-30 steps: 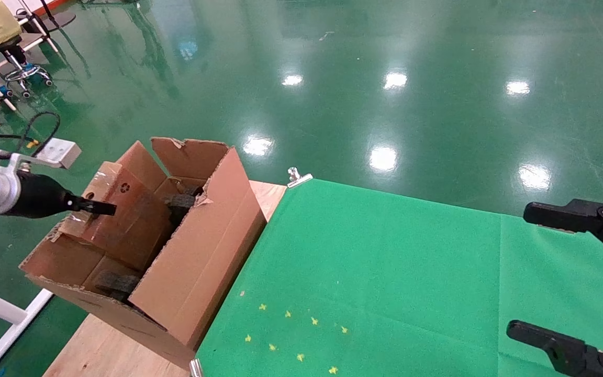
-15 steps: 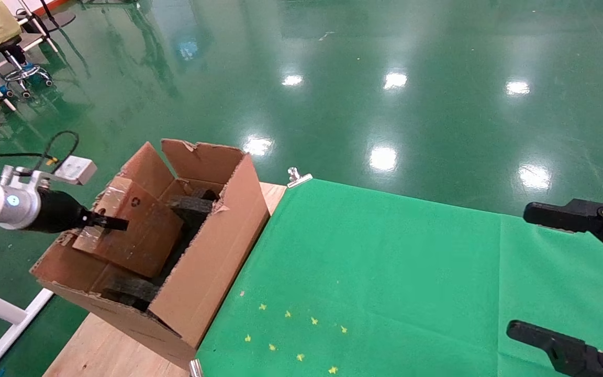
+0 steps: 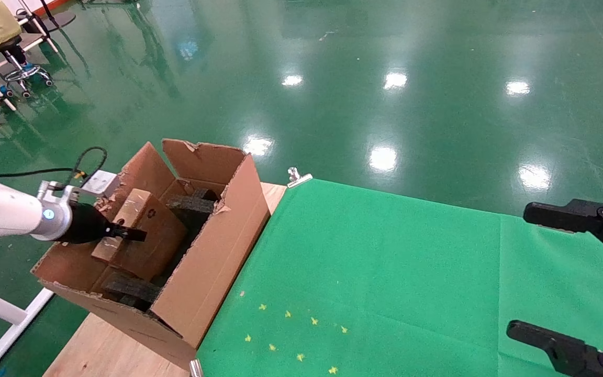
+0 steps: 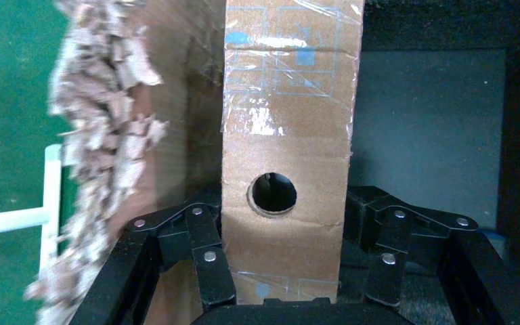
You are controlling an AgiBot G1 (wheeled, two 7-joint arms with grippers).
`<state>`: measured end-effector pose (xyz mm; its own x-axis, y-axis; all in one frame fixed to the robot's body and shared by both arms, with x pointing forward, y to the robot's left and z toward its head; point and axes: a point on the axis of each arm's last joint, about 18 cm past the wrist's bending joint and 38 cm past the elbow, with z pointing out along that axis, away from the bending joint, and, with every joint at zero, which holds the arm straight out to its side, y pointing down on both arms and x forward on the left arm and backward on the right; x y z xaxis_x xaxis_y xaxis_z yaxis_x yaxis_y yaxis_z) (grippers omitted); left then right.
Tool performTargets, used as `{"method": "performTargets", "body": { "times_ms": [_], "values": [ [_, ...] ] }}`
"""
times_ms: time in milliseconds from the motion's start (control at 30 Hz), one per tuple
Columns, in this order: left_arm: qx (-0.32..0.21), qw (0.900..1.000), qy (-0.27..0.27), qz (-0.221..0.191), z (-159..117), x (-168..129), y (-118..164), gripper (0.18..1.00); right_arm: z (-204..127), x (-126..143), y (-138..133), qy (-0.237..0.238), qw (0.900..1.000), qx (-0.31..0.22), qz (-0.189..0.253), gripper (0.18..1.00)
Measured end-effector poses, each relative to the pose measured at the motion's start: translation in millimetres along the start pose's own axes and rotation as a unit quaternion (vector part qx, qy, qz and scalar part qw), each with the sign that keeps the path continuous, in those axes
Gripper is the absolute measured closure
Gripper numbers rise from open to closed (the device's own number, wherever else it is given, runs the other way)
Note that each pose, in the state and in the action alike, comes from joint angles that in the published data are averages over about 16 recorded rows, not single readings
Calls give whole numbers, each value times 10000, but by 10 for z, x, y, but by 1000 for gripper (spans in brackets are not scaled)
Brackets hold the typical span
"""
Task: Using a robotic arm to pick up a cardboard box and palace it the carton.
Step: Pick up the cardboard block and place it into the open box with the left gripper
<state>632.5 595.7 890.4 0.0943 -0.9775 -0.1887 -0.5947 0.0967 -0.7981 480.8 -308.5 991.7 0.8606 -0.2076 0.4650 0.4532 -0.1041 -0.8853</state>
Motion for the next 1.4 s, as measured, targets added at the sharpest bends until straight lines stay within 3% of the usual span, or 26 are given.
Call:
{"method": "performTargets", "body": {
  "times_ms": [367,800,1000,1400],
  "values": [
    [-22,10000,-65,19,150,95,73,915,0,0,0,1,10000,0,1,178],
    [-12,10000,-69,12,146,86,74,878,-1,1,1,3,10000,0,1,178],
    [4,10000,-51,11,117,70,53,815,-1,1,1,3,10000,0,1,178],
    [118,9999,33,9,20,54,-73,587,-1,1,1,3,10000,0,1,178]
  ]
}}
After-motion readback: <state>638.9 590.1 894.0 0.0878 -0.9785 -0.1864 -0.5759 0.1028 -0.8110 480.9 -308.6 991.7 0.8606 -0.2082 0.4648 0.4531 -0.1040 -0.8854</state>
